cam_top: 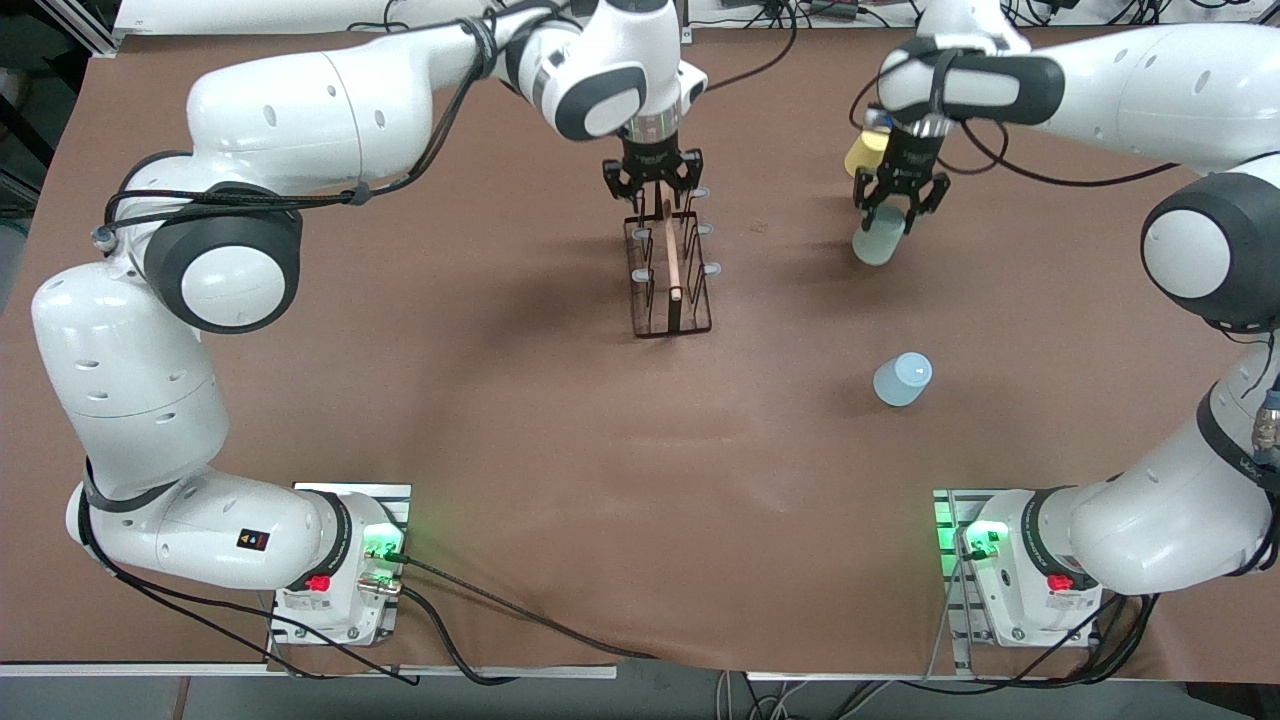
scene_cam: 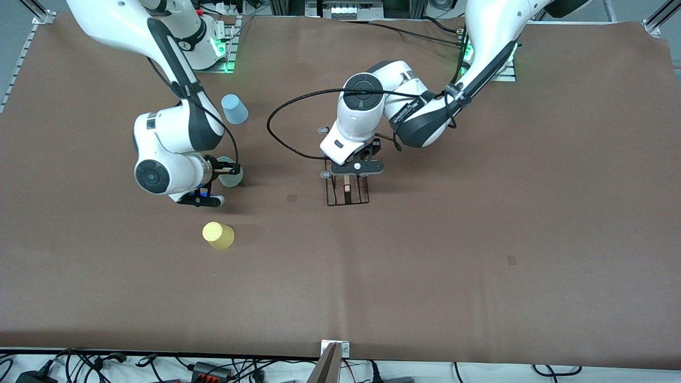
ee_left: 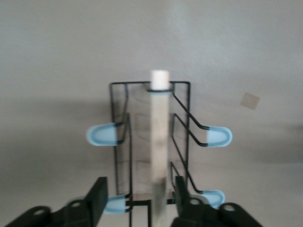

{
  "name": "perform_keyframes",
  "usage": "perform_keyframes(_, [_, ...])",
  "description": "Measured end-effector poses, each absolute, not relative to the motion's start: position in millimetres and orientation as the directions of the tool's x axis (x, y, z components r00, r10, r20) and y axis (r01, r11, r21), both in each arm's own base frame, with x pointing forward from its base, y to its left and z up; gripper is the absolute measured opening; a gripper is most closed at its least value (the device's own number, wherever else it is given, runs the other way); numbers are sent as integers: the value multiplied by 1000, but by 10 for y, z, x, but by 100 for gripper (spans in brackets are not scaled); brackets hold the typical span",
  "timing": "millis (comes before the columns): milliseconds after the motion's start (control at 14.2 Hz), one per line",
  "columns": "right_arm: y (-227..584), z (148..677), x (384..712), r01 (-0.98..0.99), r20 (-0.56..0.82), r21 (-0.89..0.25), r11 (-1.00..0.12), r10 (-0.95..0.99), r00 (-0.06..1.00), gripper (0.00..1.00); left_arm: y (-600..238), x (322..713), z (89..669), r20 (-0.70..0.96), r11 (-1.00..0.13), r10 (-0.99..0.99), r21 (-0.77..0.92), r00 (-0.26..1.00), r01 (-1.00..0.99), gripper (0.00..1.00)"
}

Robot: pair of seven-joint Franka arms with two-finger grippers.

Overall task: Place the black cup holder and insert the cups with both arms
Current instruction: 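Set the rack down mid-table with the left gripper while the right lifts the cup, then release the rack and withdraw the left gripper while the right carries the cup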

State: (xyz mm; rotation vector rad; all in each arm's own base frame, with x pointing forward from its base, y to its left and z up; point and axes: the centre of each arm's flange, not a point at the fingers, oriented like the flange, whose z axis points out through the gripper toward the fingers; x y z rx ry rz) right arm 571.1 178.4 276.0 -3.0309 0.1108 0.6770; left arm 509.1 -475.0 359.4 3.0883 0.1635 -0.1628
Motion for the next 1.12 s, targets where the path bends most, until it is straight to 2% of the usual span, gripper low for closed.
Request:
perform_keyframes(211, [2111, 3472, 5896, -23, -385, -54, -998, 0, 923, 66, -4436, 5379, 4021, -113, -987, 161, -26, 980, 159, 99])
perform_keyframes(351, [2551, 3724, 5811, 0, -373, -52, -999, 20, 928, 66, -4077, 5625, 4121, -112, -984, 173, -54, 979, 168, 100])
perform_keyframes(632, [3532, 3776, 5314, 18, -384, -28, -999, 27, 923, 66, -3268, 6098, 4098, -133, -990, 133, -53, 982, 127, 100])
perform_keyframes(843, [3991, 3915, 5067, 5, -397, -76, -997, 35, 917, 66, -2747, 6307, 4103, -146, -998, 50, -44, 988, 44, 100])
perform_keyframes(1124, [4398, 3901, 4746, 49, -405, -71, -996, 74, 911, 66, -2086, 6434, 4285, -131, -993, -61, -88, 990, -73, 100])
